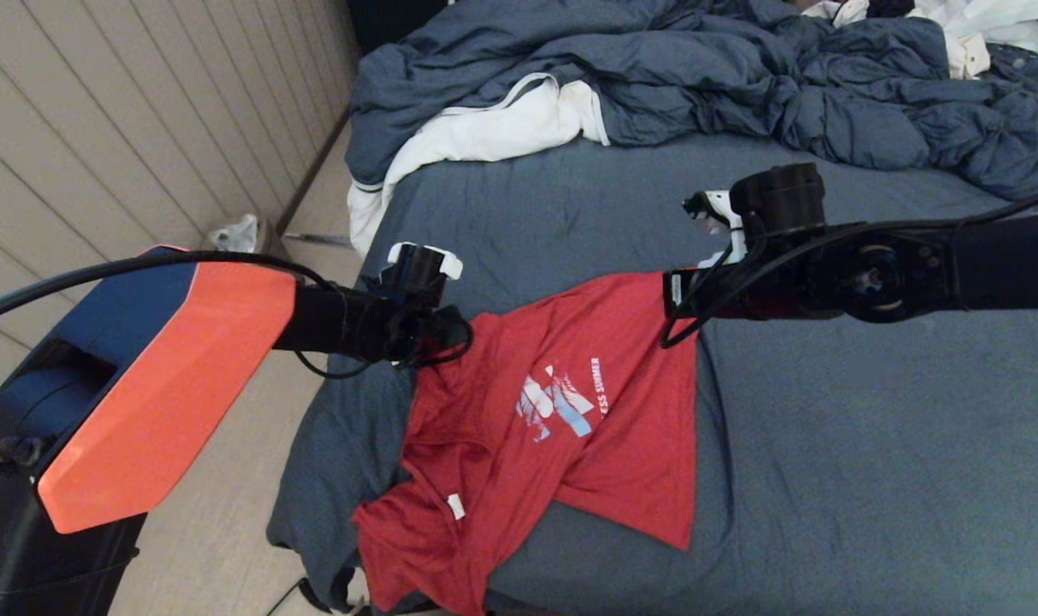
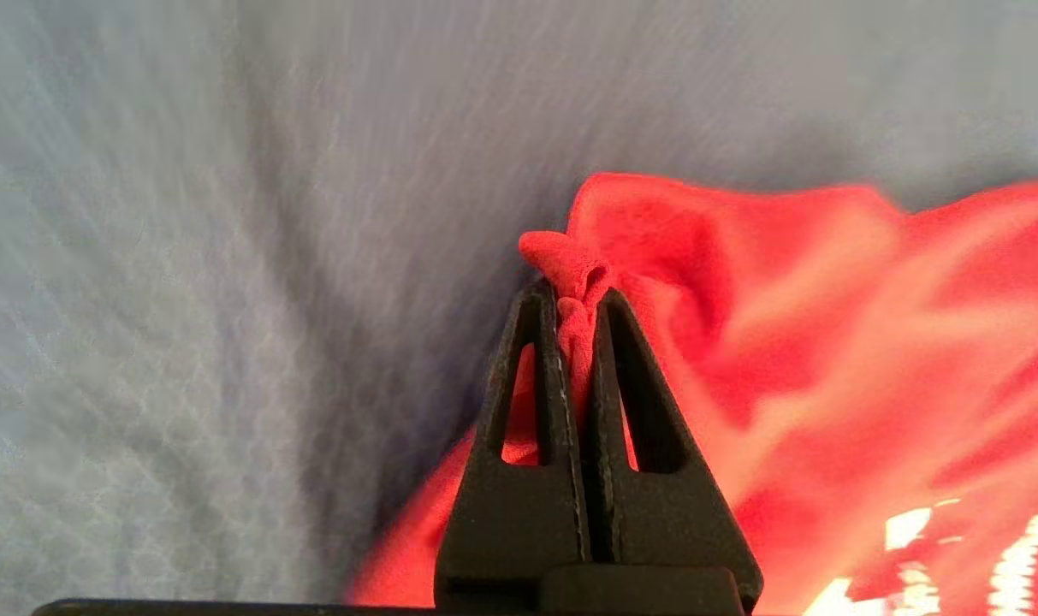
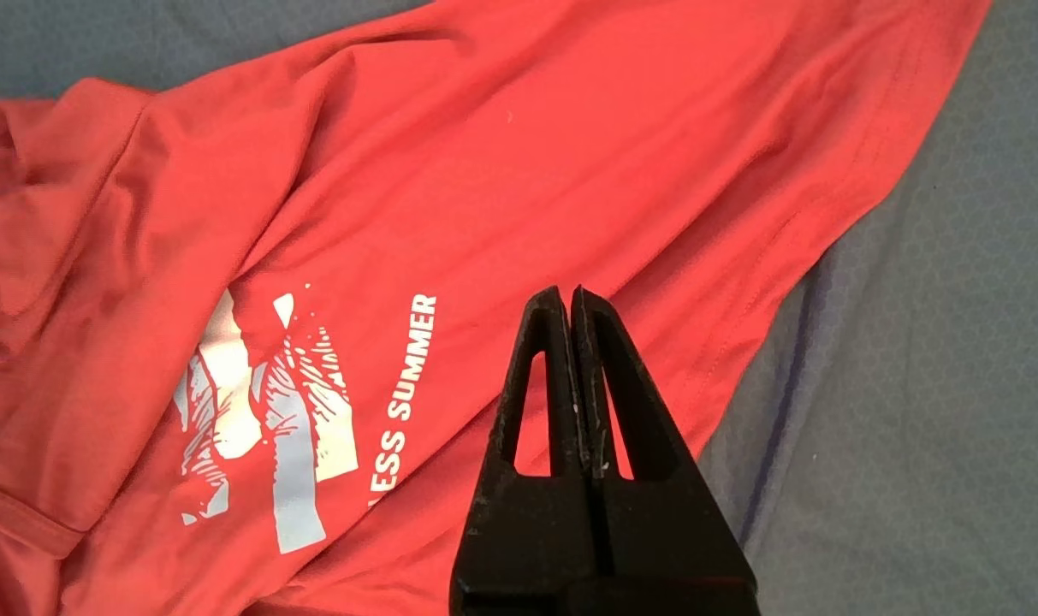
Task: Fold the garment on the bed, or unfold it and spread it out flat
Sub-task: Unford the red T-shirt
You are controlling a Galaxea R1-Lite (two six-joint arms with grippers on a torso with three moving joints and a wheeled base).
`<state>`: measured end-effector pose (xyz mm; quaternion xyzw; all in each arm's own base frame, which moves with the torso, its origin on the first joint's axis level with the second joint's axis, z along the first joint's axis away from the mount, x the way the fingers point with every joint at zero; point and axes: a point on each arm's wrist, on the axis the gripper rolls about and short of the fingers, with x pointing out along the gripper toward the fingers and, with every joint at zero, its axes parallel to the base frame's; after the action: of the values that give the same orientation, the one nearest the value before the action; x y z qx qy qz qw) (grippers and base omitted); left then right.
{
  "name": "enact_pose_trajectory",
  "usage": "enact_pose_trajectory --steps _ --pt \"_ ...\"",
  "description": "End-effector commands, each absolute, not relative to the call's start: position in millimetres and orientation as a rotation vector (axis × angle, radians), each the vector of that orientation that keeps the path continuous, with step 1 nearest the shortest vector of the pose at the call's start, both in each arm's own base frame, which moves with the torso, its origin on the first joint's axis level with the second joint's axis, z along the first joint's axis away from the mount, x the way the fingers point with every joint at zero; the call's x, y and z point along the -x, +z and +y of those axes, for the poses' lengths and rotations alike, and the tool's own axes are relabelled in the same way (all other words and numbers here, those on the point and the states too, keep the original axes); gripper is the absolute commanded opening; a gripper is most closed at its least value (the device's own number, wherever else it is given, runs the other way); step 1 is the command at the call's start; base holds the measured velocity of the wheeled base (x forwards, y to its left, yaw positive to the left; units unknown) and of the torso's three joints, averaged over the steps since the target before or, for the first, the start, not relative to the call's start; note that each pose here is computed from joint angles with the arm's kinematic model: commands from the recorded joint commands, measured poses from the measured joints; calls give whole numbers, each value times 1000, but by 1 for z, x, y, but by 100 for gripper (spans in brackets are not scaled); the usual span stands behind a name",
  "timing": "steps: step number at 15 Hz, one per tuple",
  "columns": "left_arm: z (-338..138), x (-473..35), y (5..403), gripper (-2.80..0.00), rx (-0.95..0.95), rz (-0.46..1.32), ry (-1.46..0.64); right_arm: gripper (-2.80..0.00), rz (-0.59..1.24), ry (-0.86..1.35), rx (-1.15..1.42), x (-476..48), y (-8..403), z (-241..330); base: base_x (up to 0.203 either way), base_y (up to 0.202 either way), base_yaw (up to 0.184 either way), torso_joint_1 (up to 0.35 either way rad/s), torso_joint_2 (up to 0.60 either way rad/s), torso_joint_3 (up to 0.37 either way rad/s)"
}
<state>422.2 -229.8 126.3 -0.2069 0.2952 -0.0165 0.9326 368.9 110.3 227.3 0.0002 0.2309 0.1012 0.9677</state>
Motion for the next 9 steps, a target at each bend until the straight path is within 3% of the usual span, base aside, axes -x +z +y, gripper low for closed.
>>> enact_pose_trajectory --steps 1,9 --pt "-223 -428 146 -280 447 544 -32 -280 467 204 -1 -369 227 110 0 0 0 0 0 0" --pt "-159 -467 184 -280 371 264 19 -280 470 206 0 -369 226 111 0 0 0 0 0 0"
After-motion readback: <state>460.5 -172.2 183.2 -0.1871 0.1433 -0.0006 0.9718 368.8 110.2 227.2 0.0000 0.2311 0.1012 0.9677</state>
